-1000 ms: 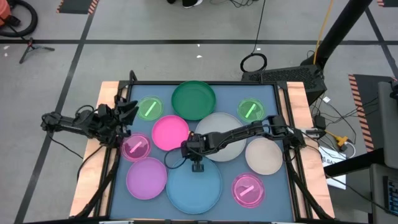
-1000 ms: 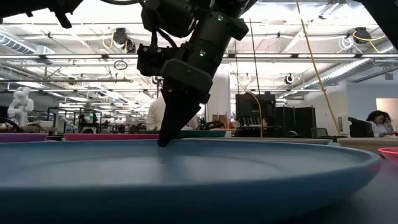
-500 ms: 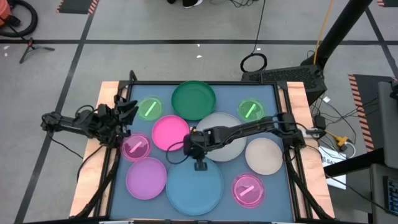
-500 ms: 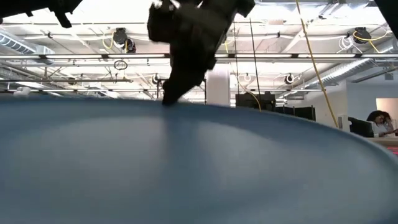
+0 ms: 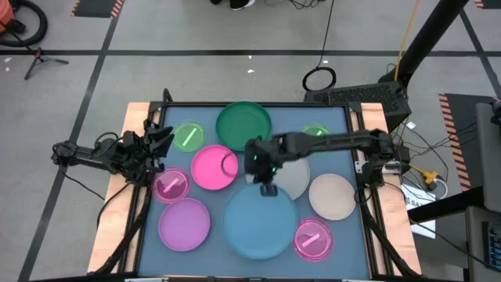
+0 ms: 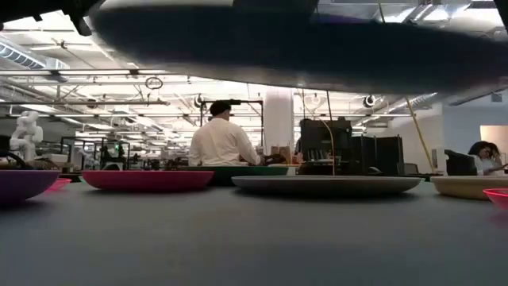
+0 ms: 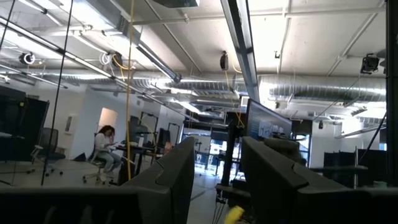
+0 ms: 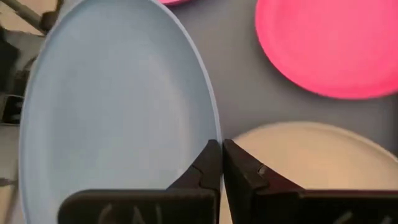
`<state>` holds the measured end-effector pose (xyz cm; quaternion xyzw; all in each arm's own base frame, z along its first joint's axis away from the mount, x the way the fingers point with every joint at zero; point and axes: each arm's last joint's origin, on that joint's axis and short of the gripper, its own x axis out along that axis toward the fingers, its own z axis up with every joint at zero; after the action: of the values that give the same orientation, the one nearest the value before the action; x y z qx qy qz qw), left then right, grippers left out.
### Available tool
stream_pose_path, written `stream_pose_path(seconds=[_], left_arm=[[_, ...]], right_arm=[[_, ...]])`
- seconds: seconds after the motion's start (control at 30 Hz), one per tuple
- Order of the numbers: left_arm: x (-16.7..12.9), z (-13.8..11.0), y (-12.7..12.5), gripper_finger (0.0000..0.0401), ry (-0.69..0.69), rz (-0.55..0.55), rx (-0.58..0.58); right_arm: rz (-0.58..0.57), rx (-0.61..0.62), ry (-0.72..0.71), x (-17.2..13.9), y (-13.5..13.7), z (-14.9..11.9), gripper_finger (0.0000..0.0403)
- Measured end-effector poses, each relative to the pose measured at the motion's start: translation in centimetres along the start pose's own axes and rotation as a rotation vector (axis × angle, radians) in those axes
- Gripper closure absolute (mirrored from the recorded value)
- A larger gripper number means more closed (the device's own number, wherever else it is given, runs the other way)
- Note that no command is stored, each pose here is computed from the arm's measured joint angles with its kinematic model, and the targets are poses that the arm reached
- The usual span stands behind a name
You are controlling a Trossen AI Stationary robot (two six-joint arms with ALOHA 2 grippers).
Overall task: Stack plastic plates
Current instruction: Stack the blue plate on top of the gray plate
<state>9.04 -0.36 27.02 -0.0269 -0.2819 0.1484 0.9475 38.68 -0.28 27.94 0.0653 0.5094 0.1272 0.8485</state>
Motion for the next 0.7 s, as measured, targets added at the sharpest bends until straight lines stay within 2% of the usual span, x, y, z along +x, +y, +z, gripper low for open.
stream_pose_path(seconds=[0.2,0.37,0.53,0.7], left_arm=[[0.0,0.0,0.0,0.0263,0.001,0.0,-0.002],[0.0,0.0,0.0,0.0263,0.005,-0.001,0.0],[0.0,-0.1,0.0,0.0263,0.006,-0.001,-0.017],[0.0,-0.1,0.0,0.0263,0.007,-0.001,-0.018]], right_arm=[[0.022,0.08,-0.01,-3.7,-4.3,-1.3,0.0402],[0.031,0.136,-0.017,-5.4,-8.4,-2.7,0.0403],[0.072,0.182,-0.059,-5.3,-12.5,-5.2,0.0403],[0.02,0.243,-0.102,-5.0,-16.3,-8.2,0.0403]])
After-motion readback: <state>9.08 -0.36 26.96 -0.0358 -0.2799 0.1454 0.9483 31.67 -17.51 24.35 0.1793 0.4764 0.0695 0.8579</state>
